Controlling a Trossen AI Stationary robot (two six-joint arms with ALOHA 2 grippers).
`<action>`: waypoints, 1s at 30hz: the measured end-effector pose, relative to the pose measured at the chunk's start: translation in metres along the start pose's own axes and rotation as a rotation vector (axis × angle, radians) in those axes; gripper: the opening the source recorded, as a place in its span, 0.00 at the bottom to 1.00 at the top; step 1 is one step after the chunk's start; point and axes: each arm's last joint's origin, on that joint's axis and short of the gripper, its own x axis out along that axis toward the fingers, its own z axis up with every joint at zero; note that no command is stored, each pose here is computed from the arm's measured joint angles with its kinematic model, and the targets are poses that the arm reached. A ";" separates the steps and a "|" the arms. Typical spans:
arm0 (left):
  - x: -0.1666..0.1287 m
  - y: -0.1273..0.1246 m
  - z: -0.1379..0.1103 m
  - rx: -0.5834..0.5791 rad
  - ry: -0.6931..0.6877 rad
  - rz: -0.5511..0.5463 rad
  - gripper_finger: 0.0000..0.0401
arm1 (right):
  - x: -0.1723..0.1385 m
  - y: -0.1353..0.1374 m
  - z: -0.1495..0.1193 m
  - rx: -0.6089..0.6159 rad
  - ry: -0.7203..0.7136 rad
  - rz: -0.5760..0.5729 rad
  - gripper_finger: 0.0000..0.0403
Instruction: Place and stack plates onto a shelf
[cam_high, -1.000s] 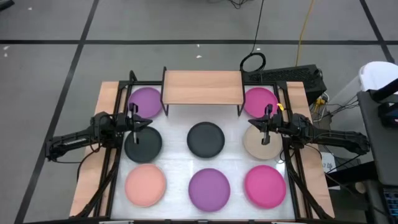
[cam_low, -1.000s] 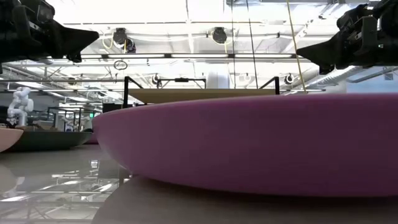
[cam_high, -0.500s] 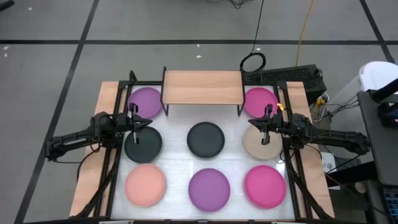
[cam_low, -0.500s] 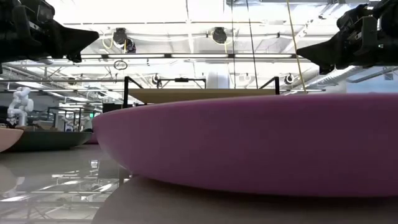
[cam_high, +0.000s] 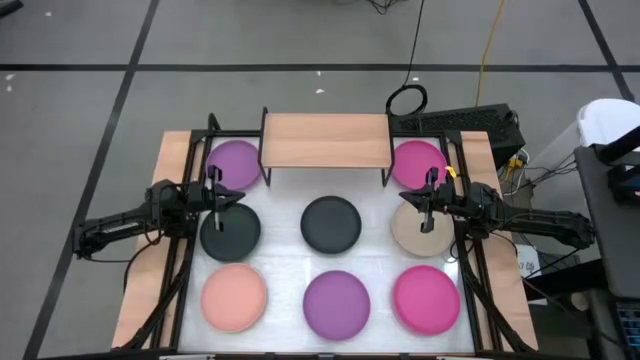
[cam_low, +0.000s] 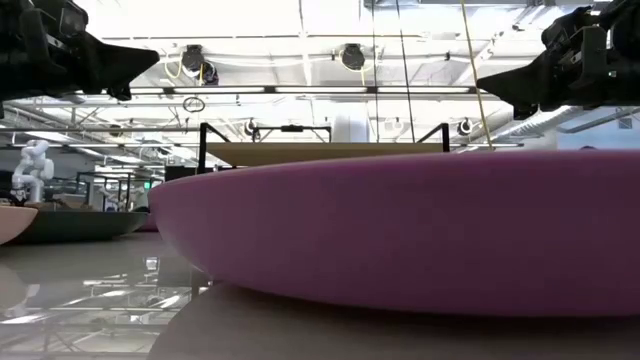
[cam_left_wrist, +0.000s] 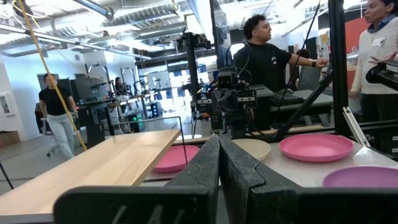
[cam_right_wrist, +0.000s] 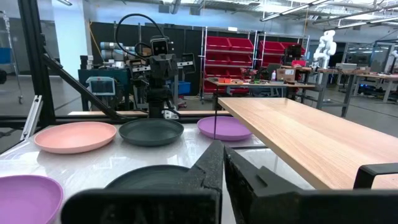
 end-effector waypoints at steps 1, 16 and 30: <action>0.000 0.000 0.000 0.000 0.000 0.000 0.04 | 0.000 0.000 0.000 0.000 0.000 0.000 0.00; 0.000 0.000 0.000 0.000 -0.001 0.000 0.04 | 0.000 0.000 0.000 0.000 -0.002 0.000 0.00; 0.000 0.000 0.000 0.000 -0.001 0.000 0.04 | -0.007 0.000 0.038 0.142 -0.393 0.055 0.00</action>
